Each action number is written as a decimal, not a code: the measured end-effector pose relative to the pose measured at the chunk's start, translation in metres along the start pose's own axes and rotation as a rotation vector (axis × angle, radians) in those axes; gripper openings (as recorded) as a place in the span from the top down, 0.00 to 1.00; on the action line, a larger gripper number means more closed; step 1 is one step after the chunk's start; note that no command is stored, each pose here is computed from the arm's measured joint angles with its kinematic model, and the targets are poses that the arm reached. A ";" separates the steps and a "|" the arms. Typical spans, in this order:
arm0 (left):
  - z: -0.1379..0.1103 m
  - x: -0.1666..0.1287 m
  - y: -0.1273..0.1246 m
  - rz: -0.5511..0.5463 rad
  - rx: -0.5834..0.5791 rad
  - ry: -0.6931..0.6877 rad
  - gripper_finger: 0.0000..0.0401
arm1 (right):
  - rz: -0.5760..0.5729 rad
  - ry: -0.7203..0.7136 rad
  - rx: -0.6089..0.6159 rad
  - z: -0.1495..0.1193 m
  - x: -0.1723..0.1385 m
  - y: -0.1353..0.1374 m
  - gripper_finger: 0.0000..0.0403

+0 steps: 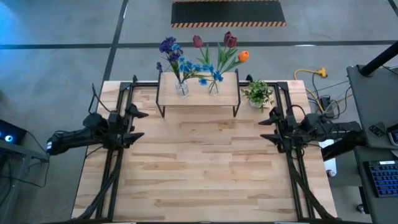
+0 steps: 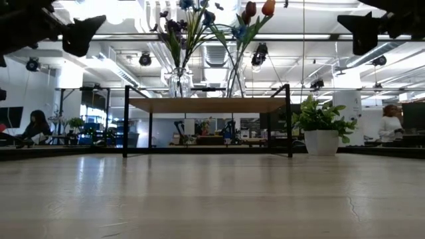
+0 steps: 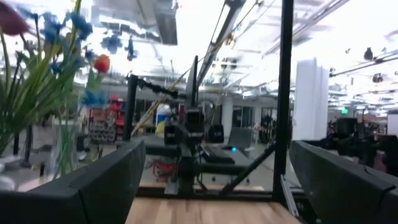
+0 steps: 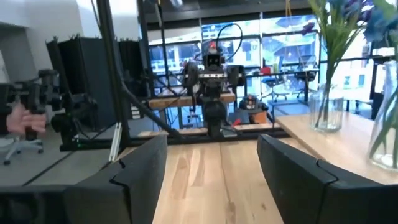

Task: Pick and place flowers into a vace then onto a shelf
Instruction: Return to Home Position

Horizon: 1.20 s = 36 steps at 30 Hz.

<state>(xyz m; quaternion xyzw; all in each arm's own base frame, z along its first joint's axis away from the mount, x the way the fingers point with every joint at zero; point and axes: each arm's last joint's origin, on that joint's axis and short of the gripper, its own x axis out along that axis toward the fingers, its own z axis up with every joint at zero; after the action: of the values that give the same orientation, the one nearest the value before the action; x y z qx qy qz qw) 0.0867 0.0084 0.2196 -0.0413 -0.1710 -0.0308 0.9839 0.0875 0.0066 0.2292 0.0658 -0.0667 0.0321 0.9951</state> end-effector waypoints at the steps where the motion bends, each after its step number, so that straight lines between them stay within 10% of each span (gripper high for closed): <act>1: -0.003 0.000 0.000 -0.001 -0.002 0.009 0.05 | 0.003 0.001 0.000 -0.003 0.000 0.000 0.40; 36: -0.045 -0.005 0.005 0.008 -0.156 0.253 0.05 | -0.265 0.034 0.086 -0.057 0.000 -0.014 0.40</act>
<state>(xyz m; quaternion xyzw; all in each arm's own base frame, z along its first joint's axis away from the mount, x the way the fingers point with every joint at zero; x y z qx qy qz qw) 0.0978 0.0089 0.1751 -0.1142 -0.0427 -0.0450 0.9915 0.0963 0.0001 0.1712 0.1162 -0.0391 -0.0955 0.9878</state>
